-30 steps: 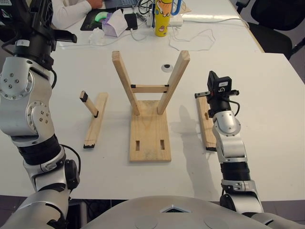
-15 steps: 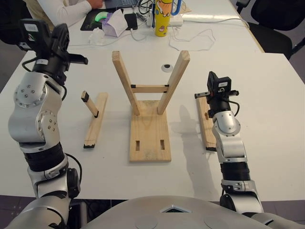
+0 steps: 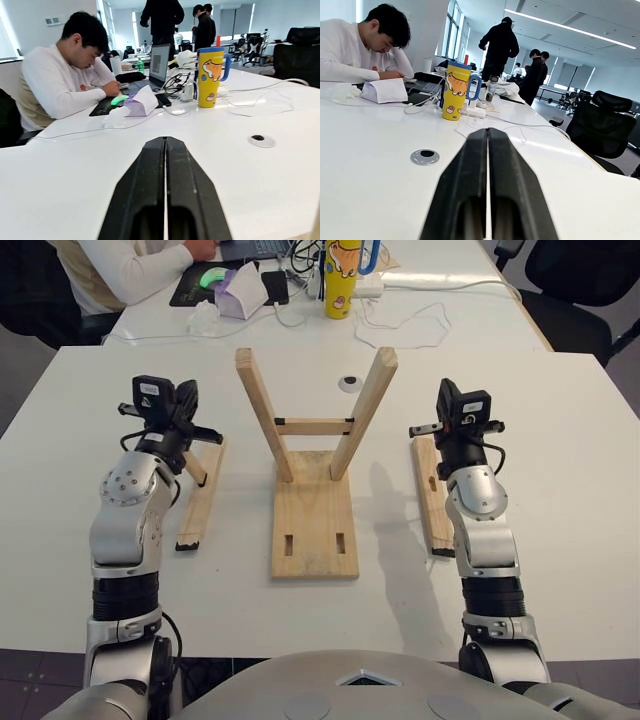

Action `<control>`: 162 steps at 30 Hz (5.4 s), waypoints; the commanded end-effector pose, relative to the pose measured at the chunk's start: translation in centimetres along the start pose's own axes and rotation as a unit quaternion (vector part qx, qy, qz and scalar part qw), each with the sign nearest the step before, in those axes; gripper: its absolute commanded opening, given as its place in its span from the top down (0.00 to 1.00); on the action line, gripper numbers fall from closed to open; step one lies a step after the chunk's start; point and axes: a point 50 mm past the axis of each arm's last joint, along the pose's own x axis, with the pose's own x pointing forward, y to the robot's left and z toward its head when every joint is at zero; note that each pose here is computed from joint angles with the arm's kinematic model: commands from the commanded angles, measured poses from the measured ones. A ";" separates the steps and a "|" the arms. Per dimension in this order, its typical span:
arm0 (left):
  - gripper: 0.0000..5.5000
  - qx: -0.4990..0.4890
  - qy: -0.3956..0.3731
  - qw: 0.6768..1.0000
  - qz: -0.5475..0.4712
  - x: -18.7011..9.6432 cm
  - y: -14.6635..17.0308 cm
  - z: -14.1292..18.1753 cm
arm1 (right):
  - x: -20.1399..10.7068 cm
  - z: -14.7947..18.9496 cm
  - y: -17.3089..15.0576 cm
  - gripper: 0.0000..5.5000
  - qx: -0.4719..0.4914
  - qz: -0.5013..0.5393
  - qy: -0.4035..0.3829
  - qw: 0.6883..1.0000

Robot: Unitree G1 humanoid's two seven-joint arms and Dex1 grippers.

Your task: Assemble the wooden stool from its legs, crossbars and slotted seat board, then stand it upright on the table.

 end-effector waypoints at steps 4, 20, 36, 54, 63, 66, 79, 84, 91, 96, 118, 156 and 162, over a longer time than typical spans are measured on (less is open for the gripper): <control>1.00 0.015 -0.056 0.995 0.082 0.0 3.8 3.7 | -0.4 -0.3 0.1 1.00 0.001 -0.008 0.007 1.000; 0.62 -0.026 0.330 0.943 -0.014 -9.0 10.0 -5.5 | -1.3 -0.7 -0.5 1.00 -0.010 -0.022 0.014 1.000; 0.24 -0.043 0.349 0.928 -0.120 -8.2 4.5 -5.4 | -1.9 -0.6 0.4 1.00 -0.046 -0.010 -0.007 0.999; 0.50 0.037 0.378 0.914 -0.138 -8.1 1.7 -8.4 | -1.7 -0.3 0.8 1.00 -0.051 -0.003 -0.017 0.999; 0.63 0.042 0.368 0.920 -0.130 -7.8 1.9 -8.3 | -1.1 0.2 0.8 1.00 -0.048 0.000 -0.024 0.999; 0.63 0.047 0.330 0.939 -0.082 -6.6 3.1 -7.4 | -0.9 0.4 0.8 1.00 -0.045 0.002 -0.028 0.999; 0.63 0.131 -0.029 0.990 0.042 -2.1 5.2 3.0 | 4.1 8.1 -2.2 1.00 0.188 0.046 -0.080 0.978; 0.63 0.145 -0.188 0.970 -0.046 -2.1 1.3 9.3 | 4.1 13.9 -1.7 0.88 0.428 0.219 -0.105 0.870; 0.63 0.173 -0.222 0.942 -0.181 -2.6 -3.6 11.4 | 2.6 16.8 1.1 0.68 0.529 0.403 -0.024 0.746; 0.63 0.143 -0.181 0.938 -0.260 -2.8 -5.1 10.3 | 1.8 16.4 1.7 0.53 0.516 0.434 0.017 0.739; 0.63 0.171 -0.100 0.919 -0.341 -3.6 -6.6 7.6 | 1.8 17.3 1.1 0.68 0.525 0.420 -0.014 0.740; 0.39 0.131 -0.067 0.956 -0.253 -3.1 -2.8 6.4 | 4.4 17.3 -3.5 0.82 0.565 0.254 -0.086 0.780; 0.39 -0.007 -0.010 0.951 -0.310 -5.0 -2.7 5.2 | 5.8 16.7 -6.8 0.82 0.597 0.165 -0.105 0.778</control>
